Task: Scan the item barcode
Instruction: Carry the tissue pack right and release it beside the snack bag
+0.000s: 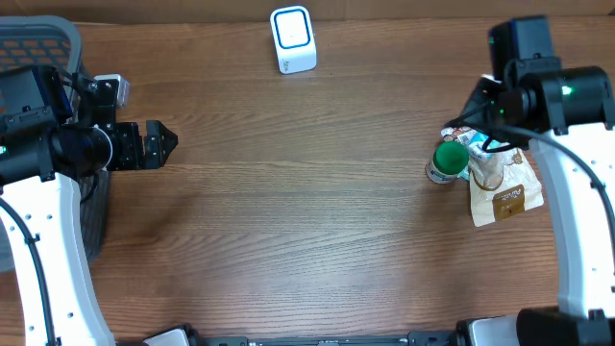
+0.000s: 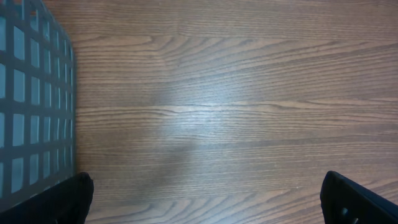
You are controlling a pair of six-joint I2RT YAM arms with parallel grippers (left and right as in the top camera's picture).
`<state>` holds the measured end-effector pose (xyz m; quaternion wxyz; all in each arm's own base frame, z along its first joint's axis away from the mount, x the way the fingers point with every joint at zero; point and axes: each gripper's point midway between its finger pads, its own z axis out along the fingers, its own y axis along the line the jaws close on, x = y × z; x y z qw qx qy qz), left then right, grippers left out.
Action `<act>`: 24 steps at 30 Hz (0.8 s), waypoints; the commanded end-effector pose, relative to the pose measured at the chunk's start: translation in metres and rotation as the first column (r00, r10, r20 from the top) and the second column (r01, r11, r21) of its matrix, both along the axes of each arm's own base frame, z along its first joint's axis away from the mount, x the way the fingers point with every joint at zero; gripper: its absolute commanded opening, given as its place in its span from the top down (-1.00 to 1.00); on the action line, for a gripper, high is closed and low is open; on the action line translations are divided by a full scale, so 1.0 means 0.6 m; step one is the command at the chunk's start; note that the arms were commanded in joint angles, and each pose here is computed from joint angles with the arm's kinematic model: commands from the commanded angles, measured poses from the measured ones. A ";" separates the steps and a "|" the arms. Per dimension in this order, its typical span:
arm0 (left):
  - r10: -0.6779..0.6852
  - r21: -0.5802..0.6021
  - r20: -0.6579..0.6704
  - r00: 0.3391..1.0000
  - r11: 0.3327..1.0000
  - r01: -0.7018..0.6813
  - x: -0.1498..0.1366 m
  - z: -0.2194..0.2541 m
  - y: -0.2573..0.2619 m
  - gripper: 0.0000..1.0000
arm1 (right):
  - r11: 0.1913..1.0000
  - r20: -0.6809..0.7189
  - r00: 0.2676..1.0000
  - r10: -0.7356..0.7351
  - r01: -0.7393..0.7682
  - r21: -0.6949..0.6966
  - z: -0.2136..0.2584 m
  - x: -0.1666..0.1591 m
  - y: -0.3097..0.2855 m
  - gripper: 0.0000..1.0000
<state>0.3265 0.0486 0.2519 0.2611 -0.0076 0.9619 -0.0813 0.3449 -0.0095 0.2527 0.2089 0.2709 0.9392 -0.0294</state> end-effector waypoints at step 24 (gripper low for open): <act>-0.008 0.005 -0.005 1.000 1.000 0.008 0.001 -0.004 0.003 -1.00 | 0.923 0.045 0.972 0.232 -0.235 0.307 -0.084 -0.009 0.008 -0.50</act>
